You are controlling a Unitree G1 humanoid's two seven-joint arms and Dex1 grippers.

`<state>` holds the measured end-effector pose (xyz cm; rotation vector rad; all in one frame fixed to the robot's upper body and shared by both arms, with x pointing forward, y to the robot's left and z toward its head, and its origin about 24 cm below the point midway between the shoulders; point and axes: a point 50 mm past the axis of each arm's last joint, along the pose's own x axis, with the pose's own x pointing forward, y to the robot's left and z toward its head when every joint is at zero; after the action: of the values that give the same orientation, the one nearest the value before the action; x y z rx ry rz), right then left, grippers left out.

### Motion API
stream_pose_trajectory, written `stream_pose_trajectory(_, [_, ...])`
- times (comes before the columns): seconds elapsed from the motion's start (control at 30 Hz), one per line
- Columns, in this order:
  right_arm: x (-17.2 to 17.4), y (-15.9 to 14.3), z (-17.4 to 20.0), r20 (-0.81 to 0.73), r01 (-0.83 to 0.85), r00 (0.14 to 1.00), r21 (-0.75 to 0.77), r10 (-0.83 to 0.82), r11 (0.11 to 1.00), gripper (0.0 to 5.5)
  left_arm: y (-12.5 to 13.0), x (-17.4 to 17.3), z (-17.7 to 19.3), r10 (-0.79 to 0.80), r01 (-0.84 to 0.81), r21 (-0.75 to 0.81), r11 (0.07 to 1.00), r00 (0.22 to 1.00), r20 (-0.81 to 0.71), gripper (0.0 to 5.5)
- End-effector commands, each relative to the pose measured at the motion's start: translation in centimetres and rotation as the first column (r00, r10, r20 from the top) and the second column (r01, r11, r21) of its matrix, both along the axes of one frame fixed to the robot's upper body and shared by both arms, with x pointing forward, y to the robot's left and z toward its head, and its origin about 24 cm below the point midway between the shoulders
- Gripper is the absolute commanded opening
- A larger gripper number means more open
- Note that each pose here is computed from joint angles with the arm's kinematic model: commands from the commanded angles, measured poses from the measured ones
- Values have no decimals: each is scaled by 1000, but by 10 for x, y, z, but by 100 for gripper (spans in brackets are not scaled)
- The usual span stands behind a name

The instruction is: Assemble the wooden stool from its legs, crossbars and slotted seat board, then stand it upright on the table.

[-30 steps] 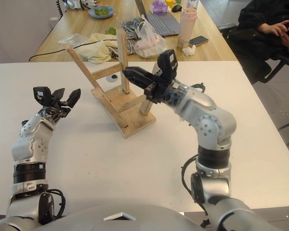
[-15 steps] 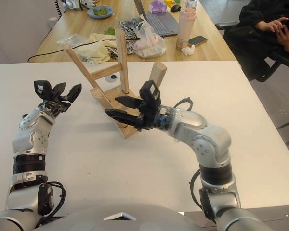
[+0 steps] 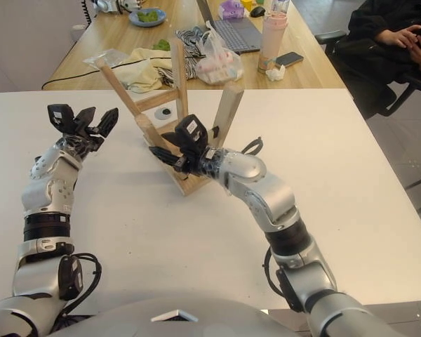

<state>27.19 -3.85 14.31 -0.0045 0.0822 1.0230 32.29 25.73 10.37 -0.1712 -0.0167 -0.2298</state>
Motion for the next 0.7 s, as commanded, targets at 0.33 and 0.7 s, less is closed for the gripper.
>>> stream_pose_trajectory(0.33, [49, -112, -3, -86, -231, 971, -64, 225, 971, 107, 23, -7, 17, -24, 16, 111, 994, 997, 68, 375])
stream_pose_trajectory(0.7, [65, -147, -2, -175, -372, 927, -323, 332, 870, 151, 6, -14, -11, -271, 324, 350, 879, 943, -193, 375])
